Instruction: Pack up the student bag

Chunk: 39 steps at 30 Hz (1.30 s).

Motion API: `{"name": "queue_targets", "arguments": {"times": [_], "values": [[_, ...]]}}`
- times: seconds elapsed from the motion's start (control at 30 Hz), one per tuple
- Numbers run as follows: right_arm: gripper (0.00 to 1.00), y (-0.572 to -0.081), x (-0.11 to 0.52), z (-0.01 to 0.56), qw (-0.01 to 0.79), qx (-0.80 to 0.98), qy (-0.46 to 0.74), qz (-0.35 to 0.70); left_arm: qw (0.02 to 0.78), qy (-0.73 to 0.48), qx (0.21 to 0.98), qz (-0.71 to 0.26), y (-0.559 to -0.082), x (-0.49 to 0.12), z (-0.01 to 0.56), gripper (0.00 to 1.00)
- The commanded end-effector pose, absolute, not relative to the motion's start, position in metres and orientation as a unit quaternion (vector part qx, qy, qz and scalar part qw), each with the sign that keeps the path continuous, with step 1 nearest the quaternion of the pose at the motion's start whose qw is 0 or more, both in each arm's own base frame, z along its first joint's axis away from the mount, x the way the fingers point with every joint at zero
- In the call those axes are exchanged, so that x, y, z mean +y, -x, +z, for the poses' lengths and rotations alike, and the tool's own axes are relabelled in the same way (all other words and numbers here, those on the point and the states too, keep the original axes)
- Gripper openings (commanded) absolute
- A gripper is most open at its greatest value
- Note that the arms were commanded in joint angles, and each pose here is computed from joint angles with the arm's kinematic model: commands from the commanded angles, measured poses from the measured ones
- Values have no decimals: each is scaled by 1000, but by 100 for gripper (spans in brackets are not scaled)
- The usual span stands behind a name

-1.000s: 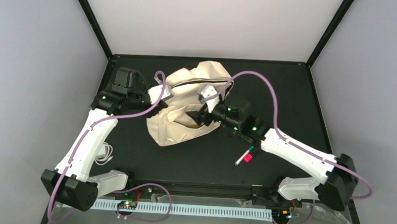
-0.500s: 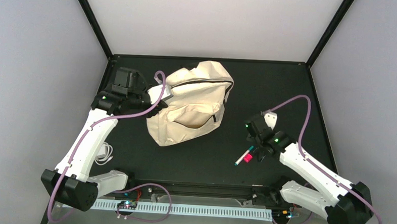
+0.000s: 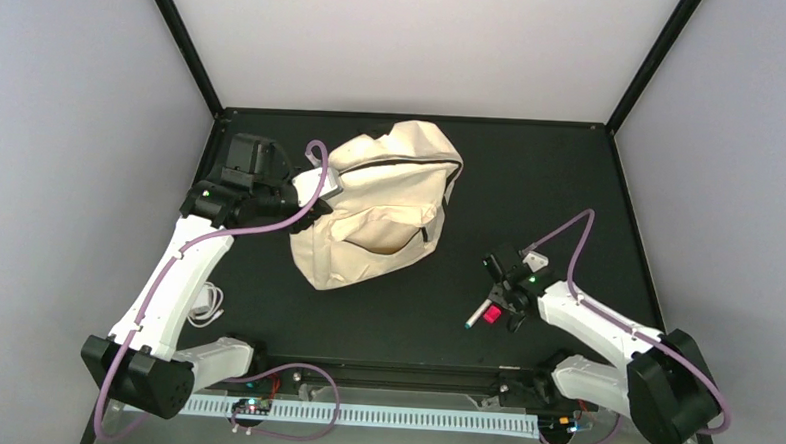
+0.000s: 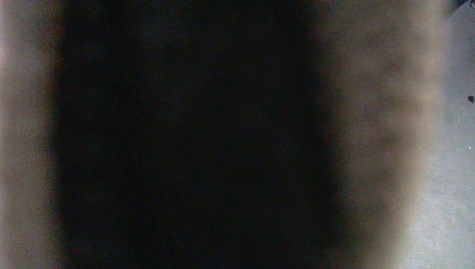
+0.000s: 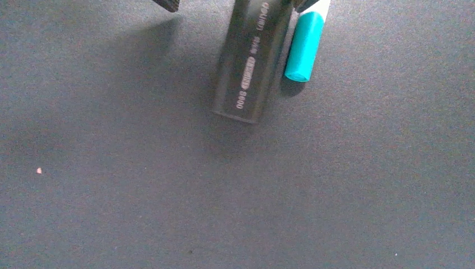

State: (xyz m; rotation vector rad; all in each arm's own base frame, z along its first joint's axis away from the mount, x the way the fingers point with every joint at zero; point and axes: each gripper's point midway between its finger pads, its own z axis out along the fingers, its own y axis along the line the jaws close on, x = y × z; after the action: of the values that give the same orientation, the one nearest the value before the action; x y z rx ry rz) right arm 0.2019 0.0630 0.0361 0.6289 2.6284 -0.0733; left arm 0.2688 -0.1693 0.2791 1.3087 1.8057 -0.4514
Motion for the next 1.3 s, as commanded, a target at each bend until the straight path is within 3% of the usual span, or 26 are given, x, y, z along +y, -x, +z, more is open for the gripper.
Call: {"name": "queue_targets", "arguments": {"times": [0.0,0.37,0.5,0.63,0.83,1.03,1.27], "values": [[54,-208,67,34,218,947,-237,-17,428,-524,715,-179,-272,-172,289,2],[50,-204,64,17,206,946,-250,-22,426,-525,715,-177,-272,-171,288,2],[42,-203,61,13,208,945,-253,-24,425,-527,716,-171,-271,-169,288,2],[27,-203,59,15,212,941,-262,-23,425,-527,717,-170,-271,-169,287,2],[20,-204,47,30,240,930,-277,-38,425,-526,716,-172,-272,-169,287,2],[14,-223,34,79,323,901,-284,-46,426,-526,716,-171,-271,-169,288,1],[5,-277,108,212,529,818,-119,191,424,-523,719,-173,-275,-170,284,1]]}}
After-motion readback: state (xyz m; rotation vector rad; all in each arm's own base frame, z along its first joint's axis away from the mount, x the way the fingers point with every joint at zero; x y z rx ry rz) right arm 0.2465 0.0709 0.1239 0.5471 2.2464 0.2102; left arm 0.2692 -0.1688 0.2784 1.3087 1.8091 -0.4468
